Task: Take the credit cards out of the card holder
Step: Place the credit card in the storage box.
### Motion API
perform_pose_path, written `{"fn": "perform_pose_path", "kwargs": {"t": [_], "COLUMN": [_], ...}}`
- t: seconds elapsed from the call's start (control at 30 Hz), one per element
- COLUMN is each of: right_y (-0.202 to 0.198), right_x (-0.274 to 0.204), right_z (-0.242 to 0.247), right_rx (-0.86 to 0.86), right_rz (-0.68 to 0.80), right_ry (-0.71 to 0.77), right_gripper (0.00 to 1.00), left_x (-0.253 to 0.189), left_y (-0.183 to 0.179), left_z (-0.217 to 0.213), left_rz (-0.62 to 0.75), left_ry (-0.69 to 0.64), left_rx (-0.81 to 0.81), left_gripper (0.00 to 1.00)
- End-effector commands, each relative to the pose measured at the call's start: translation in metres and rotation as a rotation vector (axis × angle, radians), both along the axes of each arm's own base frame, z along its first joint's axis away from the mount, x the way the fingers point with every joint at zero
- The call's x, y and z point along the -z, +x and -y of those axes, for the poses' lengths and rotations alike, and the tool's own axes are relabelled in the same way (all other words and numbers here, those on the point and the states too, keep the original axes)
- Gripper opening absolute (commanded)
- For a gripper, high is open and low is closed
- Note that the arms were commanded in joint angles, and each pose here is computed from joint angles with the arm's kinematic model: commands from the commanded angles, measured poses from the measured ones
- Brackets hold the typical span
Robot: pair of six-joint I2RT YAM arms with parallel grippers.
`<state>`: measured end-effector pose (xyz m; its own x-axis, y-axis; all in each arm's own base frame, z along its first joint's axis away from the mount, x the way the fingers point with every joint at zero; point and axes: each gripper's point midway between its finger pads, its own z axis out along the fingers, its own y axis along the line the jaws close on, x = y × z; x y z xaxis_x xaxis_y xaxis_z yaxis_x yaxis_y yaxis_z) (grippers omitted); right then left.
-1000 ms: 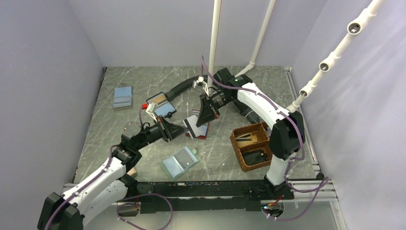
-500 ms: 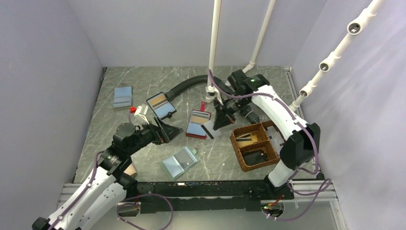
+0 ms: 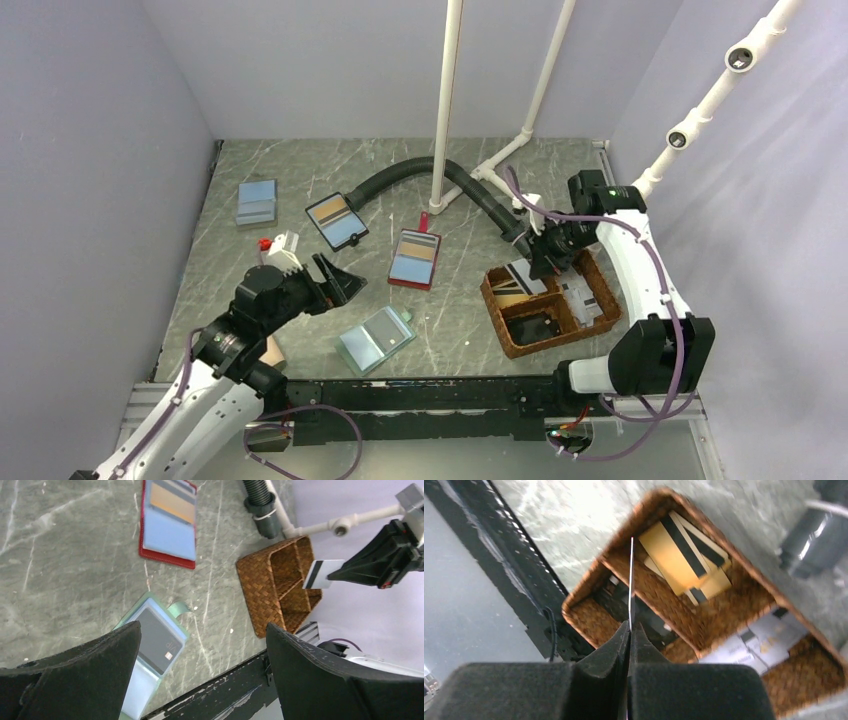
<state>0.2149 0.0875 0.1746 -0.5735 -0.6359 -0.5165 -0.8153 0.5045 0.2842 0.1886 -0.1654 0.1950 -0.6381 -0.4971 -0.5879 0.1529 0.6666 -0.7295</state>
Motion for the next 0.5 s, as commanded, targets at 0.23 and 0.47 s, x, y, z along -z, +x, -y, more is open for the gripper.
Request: {"fn": "perform_pose_path", "kwargs": {"t": [0.23,0.47], "right_y": [0.021,0.025], "right_x": [0.017,0.023], "right_z": [0.089,0.116], "right_rx": [0.302,0.419], "right_rz": [0.096,0.105], "right_ry": [-0.305,-0.397], "right_gripper": [0.00,0.00], "left_x": [0.026,0.035], "left_y": [0.007,0.005], "left_z": [0.013,0.017], "left_rz": [-0.068,-0.080], "left_ry": [0.067,0.030], "left_rx": [0.073,0.081], "left_gripper": [1.00,1.00]}}
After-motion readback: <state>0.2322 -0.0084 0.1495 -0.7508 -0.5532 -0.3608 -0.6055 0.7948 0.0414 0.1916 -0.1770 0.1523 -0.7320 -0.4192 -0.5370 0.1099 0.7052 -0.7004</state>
